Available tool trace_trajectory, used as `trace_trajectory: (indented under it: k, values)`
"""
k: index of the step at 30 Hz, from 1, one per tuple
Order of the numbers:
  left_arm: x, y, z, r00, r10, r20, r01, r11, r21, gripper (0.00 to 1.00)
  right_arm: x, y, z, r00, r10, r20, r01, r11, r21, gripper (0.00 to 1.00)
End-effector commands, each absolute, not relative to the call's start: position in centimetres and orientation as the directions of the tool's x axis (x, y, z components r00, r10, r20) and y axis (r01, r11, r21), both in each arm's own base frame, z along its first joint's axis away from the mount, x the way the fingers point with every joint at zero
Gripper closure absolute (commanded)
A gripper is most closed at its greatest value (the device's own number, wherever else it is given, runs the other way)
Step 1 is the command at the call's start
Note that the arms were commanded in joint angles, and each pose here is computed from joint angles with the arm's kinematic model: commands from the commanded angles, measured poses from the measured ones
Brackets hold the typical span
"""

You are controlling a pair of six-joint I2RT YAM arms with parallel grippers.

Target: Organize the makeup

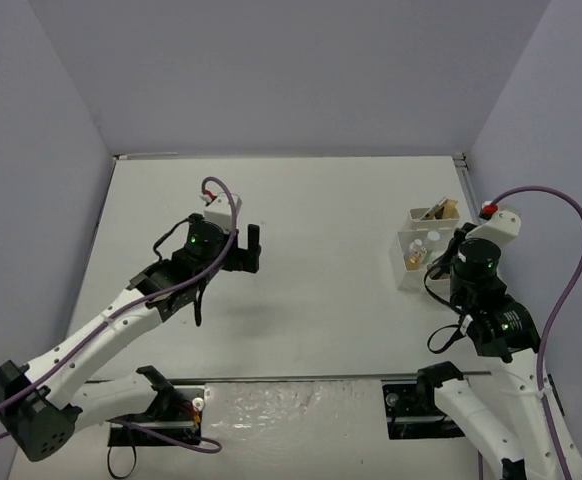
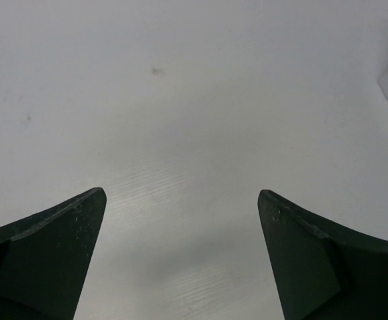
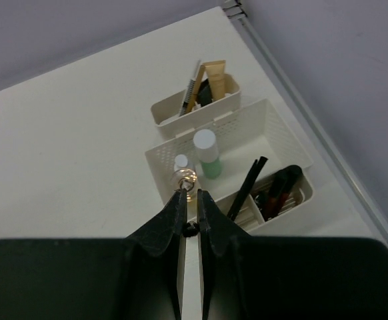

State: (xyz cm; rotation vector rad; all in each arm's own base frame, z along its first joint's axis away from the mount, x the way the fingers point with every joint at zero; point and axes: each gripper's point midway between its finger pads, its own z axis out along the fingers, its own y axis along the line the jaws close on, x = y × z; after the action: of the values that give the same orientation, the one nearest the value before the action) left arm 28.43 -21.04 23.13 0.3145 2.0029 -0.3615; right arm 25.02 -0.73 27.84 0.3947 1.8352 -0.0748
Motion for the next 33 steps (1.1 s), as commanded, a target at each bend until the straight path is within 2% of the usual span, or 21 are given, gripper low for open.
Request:
trace_trajectory:
  k: [1, 5, 9, 28, 30, 33]
  values:
    - [28.2, -15.2, 24.1, -0.478, -0.074, -0.875, 0.197, 0.962, -0.189, 0.03, 25.3, -4.3, 28.8, -0.183, 0.203, -0.962, 0.5, 0.862, 0.087, 1.0]
    - [27.8, -9.9, 24.9, -0.46, -0.116, -0.88, 0.069, 0.984, -0.166, 0.03, 26.3, -4.2, 27.6, -0.198, 0.212, -0.957, 0.519, 0.851, 0.081, 1.0]
    - [27.6, -7.4, 25.7, -0.438, -0.118, -0.891, 0.018, 0.99, -0.14, 0.03, 27.3, -4.0, 26.0, -0.215, 0.226, -0.95, 0.524, 0.848, 0.083, 1.0]
    - [26.9, -5.7, 24.6, -0.438, -0.113, -0.892, -0.006, 0.992, -0.123, 0.03, 28.7, -3.8, 18.3, -0.297, 0.298, -0.907, 0.55, 0.83, 0.092, 1.0]
    - [26.8, -5.8, 24.6, -0.438, -0.114, -0.892, -0.002, 0.992, -0.126, 0.03, 28.7, -3.8, 18.6, -0.288, 0.3, -0.909, 0.547, 0.831, 0.101, 0.93]
    - [26.8, -5.8, 24.7, -0.436, -0.114, -0.893, 0.0, 0.992, -0.127, 0.03, 28.5, -3.8, 19.5, -0.267, 0.297, -0.917, 0.541, 0.833, 0.113, 0.74]
